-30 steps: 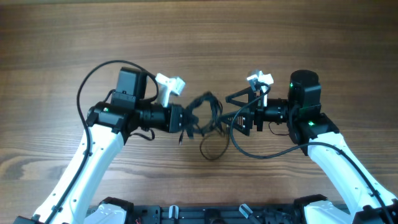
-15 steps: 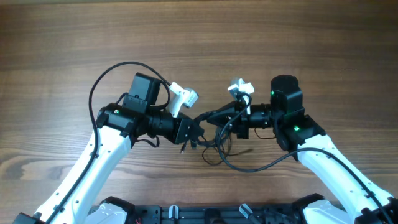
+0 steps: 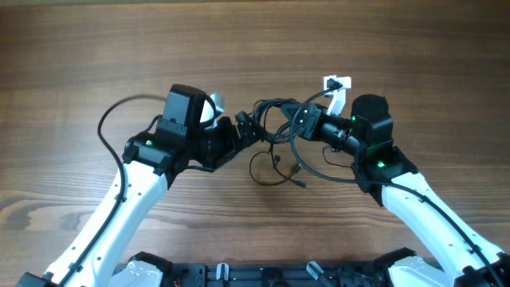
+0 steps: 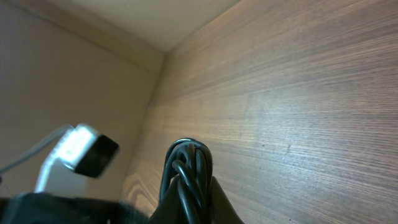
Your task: Untangle cables
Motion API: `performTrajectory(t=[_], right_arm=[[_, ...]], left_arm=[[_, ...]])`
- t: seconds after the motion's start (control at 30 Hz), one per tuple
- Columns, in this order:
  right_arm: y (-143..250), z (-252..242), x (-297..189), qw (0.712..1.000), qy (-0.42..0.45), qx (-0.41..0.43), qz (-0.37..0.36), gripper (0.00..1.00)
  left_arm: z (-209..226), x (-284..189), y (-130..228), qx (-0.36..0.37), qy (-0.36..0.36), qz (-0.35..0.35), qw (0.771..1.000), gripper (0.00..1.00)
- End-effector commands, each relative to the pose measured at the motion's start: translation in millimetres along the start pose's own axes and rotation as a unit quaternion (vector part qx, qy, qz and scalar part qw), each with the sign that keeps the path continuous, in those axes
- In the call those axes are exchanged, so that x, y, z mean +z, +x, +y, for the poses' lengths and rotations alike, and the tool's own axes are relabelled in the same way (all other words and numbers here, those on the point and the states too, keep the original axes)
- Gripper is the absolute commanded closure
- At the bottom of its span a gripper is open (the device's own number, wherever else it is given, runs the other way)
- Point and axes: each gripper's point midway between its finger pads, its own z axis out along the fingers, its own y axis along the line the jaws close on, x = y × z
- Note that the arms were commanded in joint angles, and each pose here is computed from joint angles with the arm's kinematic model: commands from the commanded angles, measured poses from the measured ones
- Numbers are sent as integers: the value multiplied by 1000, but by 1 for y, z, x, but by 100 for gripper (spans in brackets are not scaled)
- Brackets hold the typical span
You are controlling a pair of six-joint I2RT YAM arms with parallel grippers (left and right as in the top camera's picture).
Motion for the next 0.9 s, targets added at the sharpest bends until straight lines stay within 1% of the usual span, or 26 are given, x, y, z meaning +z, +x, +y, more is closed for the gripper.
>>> performTrajectory(t=[0.0,0.1,0.2,0.23,0.4,0.47,0.5,0.57,0.63,0.73,0.8,0.87], right_arm=[[-10,0,0,1000,7,11,-20,96],[-9,1,0,1000,6,19,-19,96],[-9,1,0,1000,5,19,-18,96],[-8,2,1,1000,5,20,-17,96],[-3,6,3,1000,1,17,-11,96],[-3,6,3,1000,0,16,-10,96],[-3,6,3,1000,0,16,-10,95],[-3,6,3,1000,0,17,-10,96],[-3,6,3,1000,0,17,-10,95],[-3,6,3,1000,1,17,-10,96],[-3,6,3,1000,2,17,-12,95],[-3,6,3,1000,2,17,-12,95]], left_arm=[[5,2,-11,-175,-9,-29,984,0],[-3,5,-11,-185,5,-30,982,2],[-8,4,-15,-208,18,-35,977,18],[-10,5,-16,-212,22,-37,976,20],[-6,19,-12,-238,8,-23,971,19],[-10,31,-10,-235,12,-8,972,21],[-12,35,-8,-235,15,-2,972,28],[-19,38,-10,-224,28,1,974,47],[-28,37,-14,-213,47,-3,976,56],[-30,37,-14,-210,50,-4,976,61],[-32,41,-7,-203,47,3,978,66],[-32,44,-3,-198,42,3,979,66]])
